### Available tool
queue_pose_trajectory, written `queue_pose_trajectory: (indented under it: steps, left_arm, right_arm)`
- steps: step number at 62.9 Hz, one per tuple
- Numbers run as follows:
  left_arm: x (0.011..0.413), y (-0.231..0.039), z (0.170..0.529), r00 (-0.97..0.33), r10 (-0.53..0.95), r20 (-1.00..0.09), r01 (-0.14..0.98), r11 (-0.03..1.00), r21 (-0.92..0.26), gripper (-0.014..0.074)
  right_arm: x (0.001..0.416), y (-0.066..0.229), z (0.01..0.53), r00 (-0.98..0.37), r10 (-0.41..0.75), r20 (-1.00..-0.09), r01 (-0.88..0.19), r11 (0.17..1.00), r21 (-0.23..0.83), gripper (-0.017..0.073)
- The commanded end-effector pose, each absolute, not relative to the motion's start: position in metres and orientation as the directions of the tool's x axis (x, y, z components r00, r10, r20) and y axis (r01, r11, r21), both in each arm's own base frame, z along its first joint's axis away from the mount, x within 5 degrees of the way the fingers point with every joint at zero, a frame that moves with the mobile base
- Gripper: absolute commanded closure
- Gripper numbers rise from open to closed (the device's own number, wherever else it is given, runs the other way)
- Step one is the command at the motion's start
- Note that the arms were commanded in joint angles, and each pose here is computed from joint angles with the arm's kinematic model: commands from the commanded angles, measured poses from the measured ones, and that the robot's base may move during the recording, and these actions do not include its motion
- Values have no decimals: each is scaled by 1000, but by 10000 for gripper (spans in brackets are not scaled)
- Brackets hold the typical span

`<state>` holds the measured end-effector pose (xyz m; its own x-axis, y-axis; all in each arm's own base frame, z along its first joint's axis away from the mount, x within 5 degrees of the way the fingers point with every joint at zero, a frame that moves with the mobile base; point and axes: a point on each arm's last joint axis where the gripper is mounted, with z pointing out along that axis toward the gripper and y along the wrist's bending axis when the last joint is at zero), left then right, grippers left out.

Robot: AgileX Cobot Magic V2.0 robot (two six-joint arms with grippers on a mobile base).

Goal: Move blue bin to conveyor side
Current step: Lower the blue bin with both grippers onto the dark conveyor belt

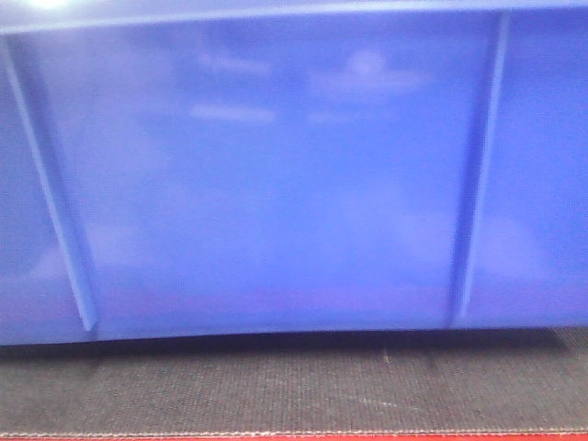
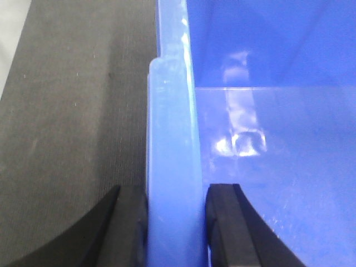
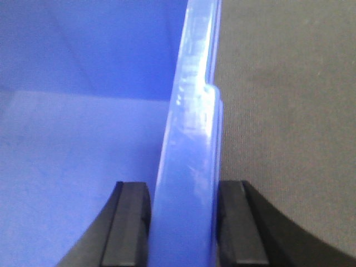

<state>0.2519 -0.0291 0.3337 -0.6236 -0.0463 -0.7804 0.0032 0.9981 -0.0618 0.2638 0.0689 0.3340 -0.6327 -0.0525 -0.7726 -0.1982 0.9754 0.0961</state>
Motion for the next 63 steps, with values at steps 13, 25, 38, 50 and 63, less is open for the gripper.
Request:
queue_pose_trajectory:
  steps: [13,25,38,50,63]
  left_arm:
    - [262,-35,344,-460,-85,-884,48,992,-120,612]
    - [270,-37,330,-521,-94,-848,34,991,-130,612]
    - [271,-37,322,-573,-88,-815,22,992,-122,612]
    - [270,-36,319,-599,-85,-796,15,993,-117,566]
    - [270,-36,320,-596,-85,-799,16,993,-118,284]
  right_arm:
    - [265,71,333,-576,-58,-815,-221,971,87,640]
    - [265,71,330,-581,-59,-812,-220,972,87,640]
    - [270,72,336,-510,-38,-860,-222,971,89,640]
    - [270,72,338,-494,-34,-869,-223,971,89,596]
    - [276,73,330,-514,-39,-857,-221,971,88,221]
